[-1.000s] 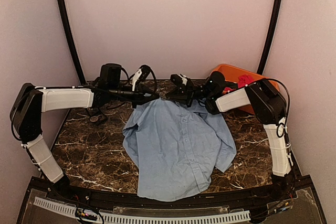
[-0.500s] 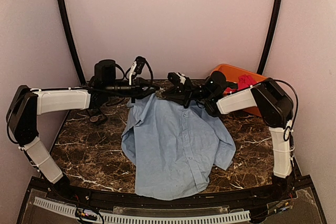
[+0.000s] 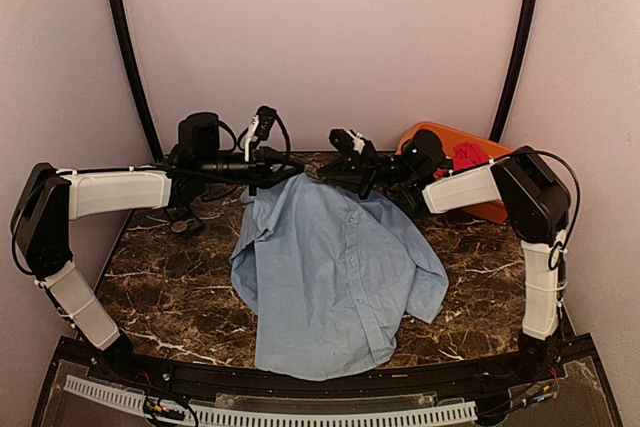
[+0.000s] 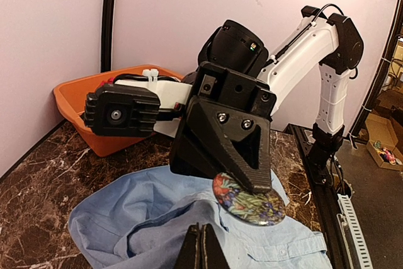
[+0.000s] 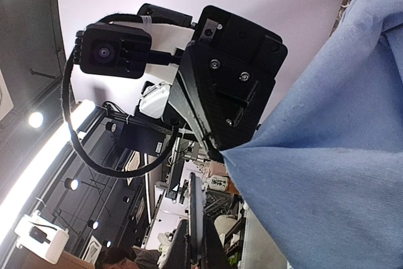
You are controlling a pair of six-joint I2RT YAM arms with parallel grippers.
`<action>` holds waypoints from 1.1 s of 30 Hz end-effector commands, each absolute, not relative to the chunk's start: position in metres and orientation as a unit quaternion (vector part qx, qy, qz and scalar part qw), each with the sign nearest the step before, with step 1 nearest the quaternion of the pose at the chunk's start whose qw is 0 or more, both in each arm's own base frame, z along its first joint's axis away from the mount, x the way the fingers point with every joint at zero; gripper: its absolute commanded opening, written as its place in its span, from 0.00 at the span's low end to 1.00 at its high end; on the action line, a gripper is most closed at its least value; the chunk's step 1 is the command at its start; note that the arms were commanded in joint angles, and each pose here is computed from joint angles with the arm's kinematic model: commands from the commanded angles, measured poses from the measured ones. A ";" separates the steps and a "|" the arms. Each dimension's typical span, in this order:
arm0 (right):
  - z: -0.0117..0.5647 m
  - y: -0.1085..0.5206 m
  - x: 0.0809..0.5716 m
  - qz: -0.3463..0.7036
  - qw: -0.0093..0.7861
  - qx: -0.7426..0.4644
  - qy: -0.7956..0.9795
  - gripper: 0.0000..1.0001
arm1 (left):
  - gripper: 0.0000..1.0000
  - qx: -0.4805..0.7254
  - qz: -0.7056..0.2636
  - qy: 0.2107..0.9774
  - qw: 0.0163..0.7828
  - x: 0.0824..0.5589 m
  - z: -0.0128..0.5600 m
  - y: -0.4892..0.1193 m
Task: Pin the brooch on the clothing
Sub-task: Cross the brooch on the flattened clothing.
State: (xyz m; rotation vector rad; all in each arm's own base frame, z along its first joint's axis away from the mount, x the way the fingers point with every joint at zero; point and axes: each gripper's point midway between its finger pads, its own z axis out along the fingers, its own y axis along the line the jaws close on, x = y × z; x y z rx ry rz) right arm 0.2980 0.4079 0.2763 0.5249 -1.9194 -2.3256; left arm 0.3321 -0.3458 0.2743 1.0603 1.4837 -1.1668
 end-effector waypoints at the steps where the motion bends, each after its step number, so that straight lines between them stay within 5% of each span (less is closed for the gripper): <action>1: 0.307 0.387 0.275 -0.782 -0.083 0.299 -0.540 0.00 | 0.01 0.442 -0.481 0.576 0.492 0.321 0.300 -0.340; 33: 0.287 0.386 0.294 -0.769 -0.085 0.309 -0.553 0.00 | 0.01 0.449 -0.491 0.567 0.486 0.313 0.310 -0.339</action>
